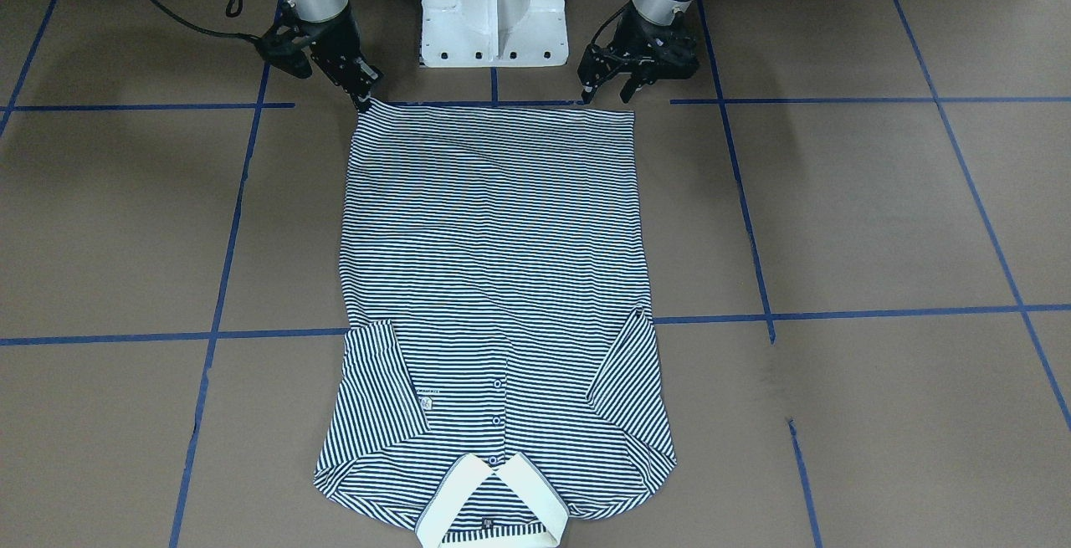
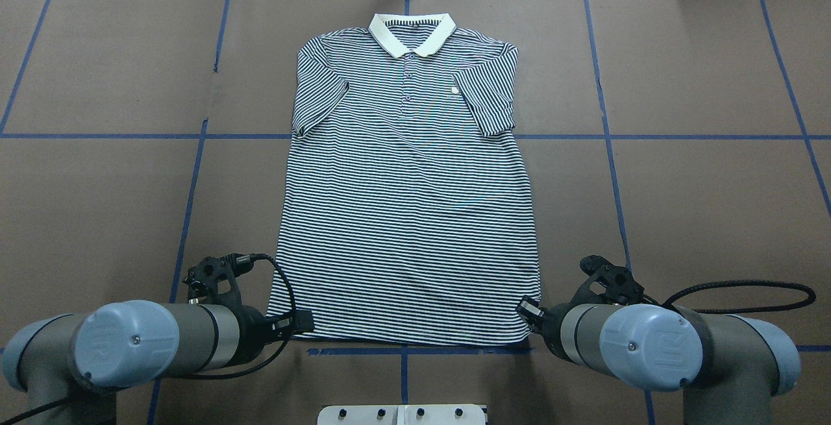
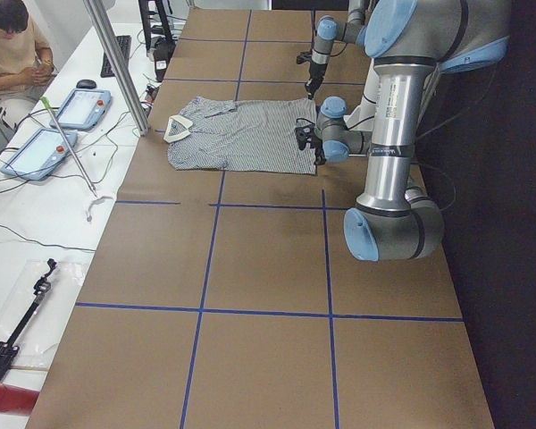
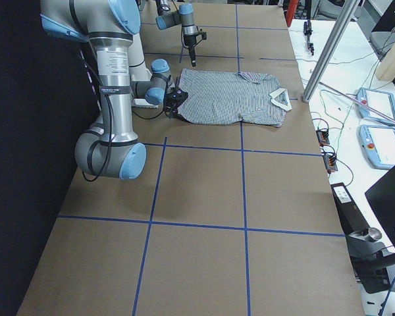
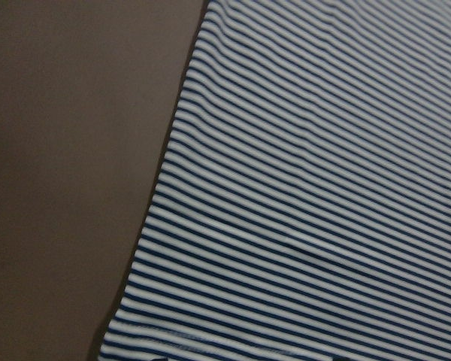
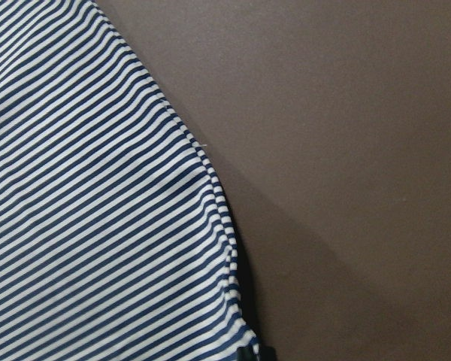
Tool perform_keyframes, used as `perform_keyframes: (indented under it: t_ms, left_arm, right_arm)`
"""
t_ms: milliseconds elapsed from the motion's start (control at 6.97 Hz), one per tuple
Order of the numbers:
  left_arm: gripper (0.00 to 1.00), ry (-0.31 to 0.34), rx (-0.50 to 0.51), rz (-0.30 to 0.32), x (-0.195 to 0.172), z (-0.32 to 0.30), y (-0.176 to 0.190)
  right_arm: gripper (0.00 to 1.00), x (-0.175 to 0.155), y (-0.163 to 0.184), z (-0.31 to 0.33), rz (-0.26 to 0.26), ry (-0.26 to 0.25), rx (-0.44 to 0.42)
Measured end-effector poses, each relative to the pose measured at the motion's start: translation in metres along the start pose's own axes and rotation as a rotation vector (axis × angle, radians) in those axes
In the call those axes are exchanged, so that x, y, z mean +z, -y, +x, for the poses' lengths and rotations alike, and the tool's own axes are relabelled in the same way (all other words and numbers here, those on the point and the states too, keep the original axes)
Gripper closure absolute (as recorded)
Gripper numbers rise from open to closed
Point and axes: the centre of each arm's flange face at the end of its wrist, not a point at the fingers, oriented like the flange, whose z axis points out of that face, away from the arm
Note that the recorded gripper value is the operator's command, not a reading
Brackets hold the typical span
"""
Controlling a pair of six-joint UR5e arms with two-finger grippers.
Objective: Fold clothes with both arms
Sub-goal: 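Grasp the hem corners with both grippers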
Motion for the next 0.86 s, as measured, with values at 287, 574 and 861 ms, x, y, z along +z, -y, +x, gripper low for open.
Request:
perform_keyframes:
  t_ms: [287, 574, 861]
  left_arm:
    - [0.26, 0.02, -0.015, 0.005, 0.008, -0.003, -0.012]
    - [0.26, 0.047, -0.012, 0.039, 0.014, -0.007, -0.009]
    - [0.26, 0.075, -0.015, 0.055, 0.019, -0.014, -0.005]
  right_arm:
    - [1.0, 0.0, 0.0, 0.0, 0.0, -0.001, 0.0]
    - [1.0, 0.0, 0.002, 0.0, 0.003, -0.002, -0.004]
    - [1.0, 0.0, 0.003, 0.0, 0.005, -0.001, -0.011]
